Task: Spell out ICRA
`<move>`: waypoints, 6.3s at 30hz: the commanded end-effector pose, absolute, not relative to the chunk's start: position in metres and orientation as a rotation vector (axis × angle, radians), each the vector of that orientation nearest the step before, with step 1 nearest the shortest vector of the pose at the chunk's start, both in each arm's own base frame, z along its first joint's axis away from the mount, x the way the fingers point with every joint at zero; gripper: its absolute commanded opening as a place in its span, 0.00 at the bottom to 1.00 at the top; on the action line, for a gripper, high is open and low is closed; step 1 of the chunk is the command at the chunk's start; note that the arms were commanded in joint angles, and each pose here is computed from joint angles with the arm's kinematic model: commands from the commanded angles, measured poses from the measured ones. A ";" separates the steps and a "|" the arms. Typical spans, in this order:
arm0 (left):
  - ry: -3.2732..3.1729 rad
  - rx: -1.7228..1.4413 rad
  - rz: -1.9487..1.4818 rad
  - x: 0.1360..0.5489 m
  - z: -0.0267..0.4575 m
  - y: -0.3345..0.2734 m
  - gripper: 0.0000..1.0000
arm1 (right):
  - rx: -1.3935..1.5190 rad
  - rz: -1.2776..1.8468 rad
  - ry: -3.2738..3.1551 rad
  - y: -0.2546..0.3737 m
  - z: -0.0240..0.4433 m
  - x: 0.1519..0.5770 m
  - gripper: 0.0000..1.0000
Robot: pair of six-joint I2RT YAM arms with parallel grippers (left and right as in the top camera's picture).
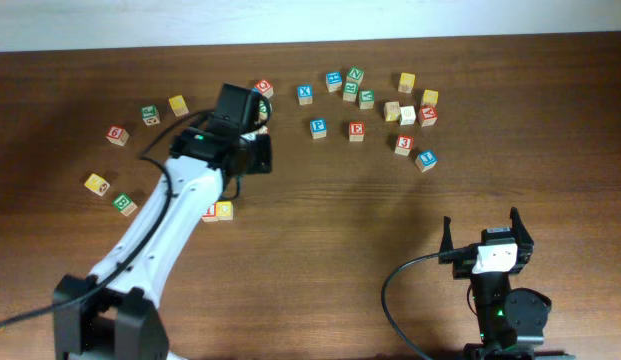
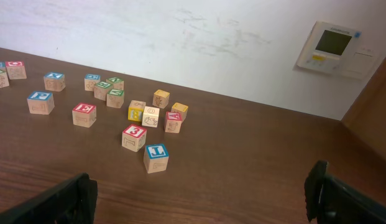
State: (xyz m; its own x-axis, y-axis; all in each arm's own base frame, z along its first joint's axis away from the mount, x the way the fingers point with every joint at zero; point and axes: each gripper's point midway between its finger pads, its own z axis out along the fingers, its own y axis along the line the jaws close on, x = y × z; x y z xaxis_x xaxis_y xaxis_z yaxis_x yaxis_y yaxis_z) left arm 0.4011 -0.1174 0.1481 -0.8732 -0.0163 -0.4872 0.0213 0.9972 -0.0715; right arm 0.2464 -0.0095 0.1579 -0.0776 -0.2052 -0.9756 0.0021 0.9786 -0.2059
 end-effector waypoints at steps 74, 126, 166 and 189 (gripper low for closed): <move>2.717 -0.814 0.064 0.358 0.131 0.091 0.99 | -0.160 -0.162 1.645 -0.008 0.156 0.246 0.98; 2.717 -0.814 0.064 0.358 0.131 0.091 0.99 | -0.160 -0.162 1.645 -0.008 0.156 0.246 0.99; 2.717 -0.814 0.064 0.358 0.131 0.091 0.99 | -0.160 -0.162 1.645 -0.008 0.156 0.246 0.98; 2.717 -0.814 0.064 0.358 0.131 0.091 0.99 | 0.029 0.238 1.454 0.017 0.269 0.221 0.98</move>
State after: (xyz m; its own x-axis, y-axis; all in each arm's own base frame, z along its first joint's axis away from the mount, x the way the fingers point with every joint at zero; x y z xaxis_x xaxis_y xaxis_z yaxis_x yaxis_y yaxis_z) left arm 0.3575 0.0919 0.1292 -0.7972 -0.5236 -0.3005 -0.5406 0.8407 -0.0308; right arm 0.2369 0.0114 0.2113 0.0001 0.1583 -0.9874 -0.0999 0.9824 0.1575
